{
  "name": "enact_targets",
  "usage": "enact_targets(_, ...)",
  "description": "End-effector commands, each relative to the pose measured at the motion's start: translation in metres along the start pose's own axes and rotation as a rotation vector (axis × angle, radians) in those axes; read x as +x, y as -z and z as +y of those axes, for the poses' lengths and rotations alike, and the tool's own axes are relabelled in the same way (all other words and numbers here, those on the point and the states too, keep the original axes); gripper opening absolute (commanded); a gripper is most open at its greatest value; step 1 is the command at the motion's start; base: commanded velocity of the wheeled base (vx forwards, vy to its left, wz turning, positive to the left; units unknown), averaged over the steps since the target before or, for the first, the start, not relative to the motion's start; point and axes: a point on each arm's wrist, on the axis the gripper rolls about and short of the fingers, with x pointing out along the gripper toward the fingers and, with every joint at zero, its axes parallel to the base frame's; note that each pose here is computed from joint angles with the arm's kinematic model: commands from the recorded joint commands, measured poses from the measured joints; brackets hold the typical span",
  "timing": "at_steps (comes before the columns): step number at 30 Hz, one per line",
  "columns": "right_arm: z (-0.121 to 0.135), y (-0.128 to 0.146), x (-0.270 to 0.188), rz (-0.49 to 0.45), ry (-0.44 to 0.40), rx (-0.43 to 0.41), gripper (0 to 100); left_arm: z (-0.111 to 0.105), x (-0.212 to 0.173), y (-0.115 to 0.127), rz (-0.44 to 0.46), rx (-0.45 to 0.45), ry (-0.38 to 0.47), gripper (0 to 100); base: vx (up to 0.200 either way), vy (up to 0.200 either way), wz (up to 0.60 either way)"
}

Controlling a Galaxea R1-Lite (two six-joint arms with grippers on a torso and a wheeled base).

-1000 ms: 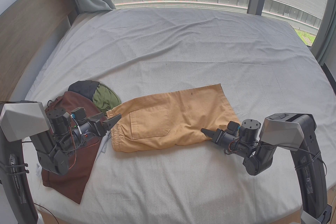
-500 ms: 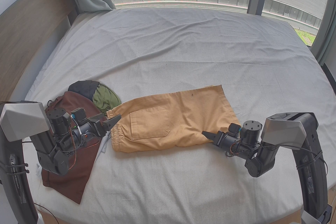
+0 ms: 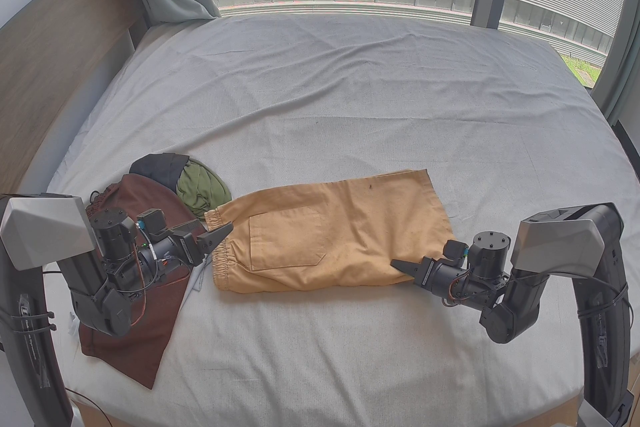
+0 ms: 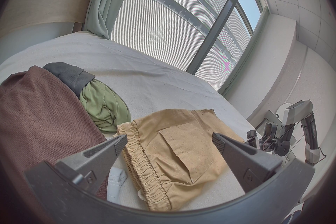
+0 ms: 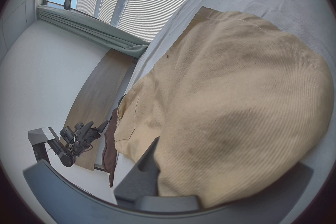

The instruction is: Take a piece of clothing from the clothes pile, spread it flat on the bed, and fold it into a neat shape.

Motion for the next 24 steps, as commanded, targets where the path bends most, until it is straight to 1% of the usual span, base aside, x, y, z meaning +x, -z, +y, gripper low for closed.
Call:
enact_targets(1,0.010,-0.002,-0.012,0.005,0.003,-0.014,0,0.000,0.000,0.000,-0.001,-0.001,0.001,100,0.000,0.000,0.00)
enact_targets(7,0.013,0.003,-0.024,0.025,0.022,-0.007,0,0.002,0.000,-0.001,-0.007,0.005,-0.005,100,0.000,0.000,0.00)
enact_targets(11,0.015,0.006,-0.035,0.045,0.039,-0.040,0,0.002,0.000,-0.003,-0.014,0.005,-0.003,100,0.000,0.000,0.00)
enact_targets(17,0.015,0.012,-0.049,0.073,0.069,-0.047,0,0.003,0.000,-0.001,-0.005,-0.001,-0.004,100,0.000,0.000,0.00)
enact_targets(21,0.015,0.018,-0.062,0.103,0.097,-0.057,0,0.001,-0.001,-0.004,-0.008,-0.004,0.016,100,0.000,0.000,0.00)
enact_targets(24,0.013,0.023,-0.069,0.124,0.117,-0.070,0,-0.002,-0.003,-0.007,-0.008,-0.023,0.034,100,0.000,0.000,0.00)
